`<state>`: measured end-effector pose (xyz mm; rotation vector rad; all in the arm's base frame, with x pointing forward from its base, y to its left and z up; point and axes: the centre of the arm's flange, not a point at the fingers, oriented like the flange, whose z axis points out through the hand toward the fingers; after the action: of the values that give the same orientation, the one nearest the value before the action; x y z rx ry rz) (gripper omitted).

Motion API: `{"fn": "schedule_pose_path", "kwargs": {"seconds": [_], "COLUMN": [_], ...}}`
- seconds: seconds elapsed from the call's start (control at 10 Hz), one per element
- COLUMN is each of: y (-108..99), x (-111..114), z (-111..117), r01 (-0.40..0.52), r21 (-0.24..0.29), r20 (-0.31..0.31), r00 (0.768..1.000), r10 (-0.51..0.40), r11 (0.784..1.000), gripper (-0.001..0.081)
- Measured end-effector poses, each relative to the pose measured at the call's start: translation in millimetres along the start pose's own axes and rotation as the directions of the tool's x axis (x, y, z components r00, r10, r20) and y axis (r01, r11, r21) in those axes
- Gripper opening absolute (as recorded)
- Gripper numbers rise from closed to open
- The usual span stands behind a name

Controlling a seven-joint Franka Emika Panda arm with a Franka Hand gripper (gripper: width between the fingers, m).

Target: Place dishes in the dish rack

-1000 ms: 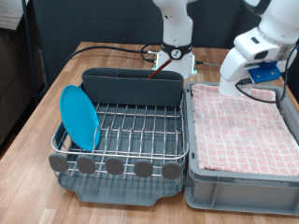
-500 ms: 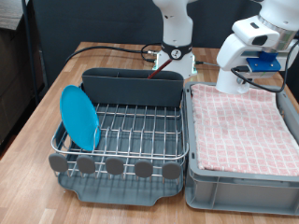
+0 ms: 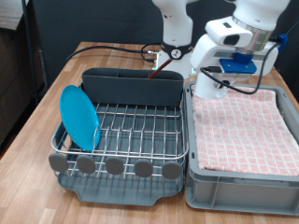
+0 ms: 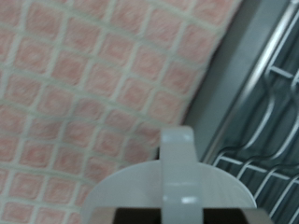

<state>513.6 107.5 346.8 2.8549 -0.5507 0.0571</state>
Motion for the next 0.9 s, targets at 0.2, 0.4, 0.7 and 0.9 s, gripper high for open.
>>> {"fn": "schedule_pose_path", "kwargs": {"seconds": [0.2,0.4,0.7,0.9], "y": [14,17,7,7], "x": [31,61,97,97], "z": [-9,-20,-23,-22], "r01": [-0.020,-0.051,-0.158,-0.176], "r21": [0.054,0.116,0.142,0.148], "r20": [-0.060,-0.142,-0.187,-0.187], "r00": [0.998,0.988,0.965,0.961], "r10": [0.024,0.067,0.183,0.202], "r11": [0.998,0.992,0.977,0.973], "gripper": [0.0071,0.0071,0.0071,0.0071]}}
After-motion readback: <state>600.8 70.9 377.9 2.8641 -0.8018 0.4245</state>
